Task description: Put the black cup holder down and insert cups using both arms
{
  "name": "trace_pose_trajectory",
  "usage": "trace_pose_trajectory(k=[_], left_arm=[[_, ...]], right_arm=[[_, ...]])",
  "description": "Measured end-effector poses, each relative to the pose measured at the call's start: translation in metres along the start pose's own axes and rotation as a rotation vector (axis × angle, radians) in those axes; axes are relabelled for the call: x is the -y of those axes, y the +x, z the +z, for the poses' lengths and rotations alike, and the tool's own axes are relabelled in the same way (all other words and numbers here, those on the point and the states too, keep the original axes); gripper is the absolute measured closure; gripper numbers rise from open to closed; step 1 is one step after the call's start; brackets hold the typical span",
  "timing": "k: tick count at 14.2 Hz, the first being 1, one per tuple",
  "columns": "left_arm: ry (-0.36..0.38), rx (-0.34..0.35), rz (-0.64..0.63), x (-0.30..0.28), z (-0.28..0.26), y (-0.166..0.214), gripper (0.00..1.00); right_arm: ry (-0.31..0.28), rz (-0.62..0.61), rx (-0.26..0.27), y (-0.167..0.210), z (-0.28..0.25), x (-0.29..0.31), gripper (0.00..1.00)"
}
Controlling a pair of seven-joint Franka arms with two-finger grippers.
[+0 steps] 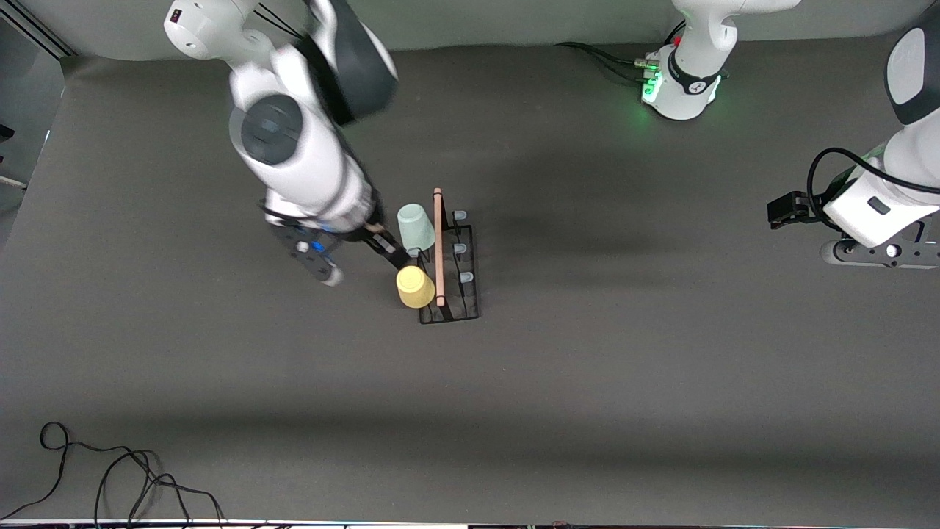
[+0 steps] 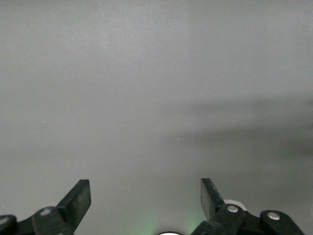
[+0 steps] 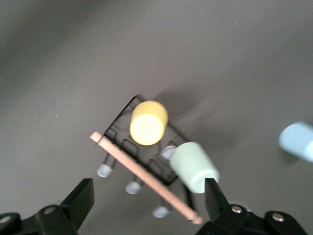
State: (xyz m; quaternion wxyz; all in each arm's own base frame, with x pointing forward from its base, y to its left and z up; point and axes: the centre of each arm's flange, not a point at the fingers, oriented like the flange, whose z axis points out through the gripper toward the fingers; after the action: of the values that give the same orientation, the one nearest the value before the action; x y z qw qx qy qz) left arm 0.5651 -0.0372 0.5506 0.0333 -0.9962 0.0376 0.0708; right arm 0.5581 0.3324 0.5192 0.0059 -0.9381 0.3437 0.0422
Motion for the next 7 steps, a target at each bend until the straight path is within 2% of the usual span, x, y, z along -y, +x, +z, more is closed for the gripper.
trace_pose_trajectory(k=[5, 7], left_arm=[[0.000, 0.000, 0.000, 0.000, 0.000, 0.000, 0.00], [0.000, 0.000, 0.000, 0.000, 0.000, 0.000, 0.00]], right_arm=[[-0.043, -0.269, -0.052, 0.054, -0.051, -0.074, 0.00], [-0.063, -0.368, -0.053, 0.084, -0.060, -0.113, 0.00]])
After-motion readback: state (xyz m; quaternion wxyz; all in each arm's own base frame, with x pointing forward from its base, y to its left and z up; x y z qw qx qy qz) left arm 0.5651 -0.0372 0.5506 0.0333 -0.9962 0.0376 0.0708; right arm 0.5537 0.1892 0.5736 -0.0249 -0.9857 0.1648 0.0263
